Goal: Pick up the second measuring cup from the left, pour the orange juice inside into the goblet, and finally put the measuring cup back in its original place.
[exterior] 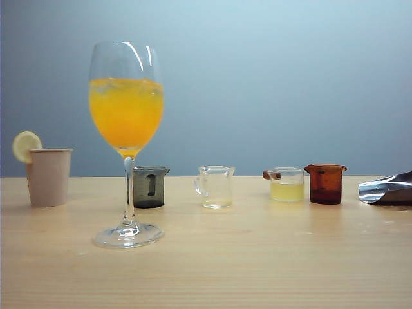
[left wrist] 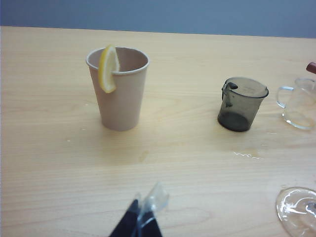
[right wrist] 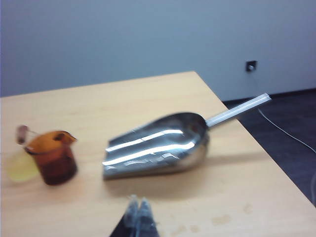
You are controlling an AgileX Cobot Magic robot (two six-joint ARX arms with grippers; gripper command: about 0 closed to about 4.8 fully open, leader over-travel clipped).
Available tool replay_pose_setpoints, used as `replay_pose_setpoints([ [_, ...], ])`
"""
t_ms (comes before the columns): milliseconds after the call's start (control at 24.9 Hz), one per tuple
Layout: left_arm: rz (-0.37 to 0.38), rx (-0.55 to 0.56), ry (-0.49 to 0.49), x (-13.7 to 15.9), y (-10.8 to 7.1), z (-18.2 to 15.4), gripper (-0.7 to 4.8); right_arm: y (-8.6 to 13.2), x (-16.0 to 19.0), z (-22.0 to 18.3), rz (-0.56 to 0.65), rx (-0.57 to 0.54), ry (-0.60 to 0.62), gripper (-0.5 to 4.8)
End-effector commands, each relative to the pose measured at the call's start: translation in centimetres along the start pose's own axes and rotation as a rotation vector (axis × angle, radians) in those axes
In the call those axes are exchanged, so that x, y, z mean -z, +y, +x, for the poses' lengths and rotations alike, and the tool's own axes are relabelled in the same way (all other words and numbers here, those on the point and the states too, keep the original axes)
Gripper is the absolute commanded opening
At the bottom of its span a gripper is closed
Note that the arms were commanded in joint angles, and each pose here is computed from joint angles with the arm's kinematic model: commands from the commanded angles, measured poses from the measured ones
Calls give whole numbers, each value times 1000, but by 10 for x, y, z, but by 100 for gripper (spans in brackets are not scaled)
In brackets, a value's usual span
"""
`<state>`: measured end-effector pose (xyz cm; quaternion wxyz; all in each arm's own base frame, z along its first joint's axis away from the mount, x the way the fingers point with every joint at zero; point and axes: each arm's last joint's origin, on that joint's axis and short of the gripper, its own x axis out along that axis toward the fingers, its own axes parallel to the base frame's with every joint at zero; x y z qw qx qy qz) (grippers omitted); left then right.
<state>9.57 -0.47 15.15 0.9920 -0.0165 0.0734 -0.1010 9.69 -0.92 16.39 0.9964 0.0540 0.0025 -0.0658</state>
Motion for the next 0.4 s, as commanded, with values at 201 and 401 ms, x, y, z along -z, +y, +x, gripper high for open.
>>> replay_pose_setpoints([
  [201,7,3,-12,-2,0,0,-5,0,15,-1,-12,-1,147,-5],
  [401,7,3,-12,-2,0,0,-5,-1,15,-1,-12,2,147,-5],
])
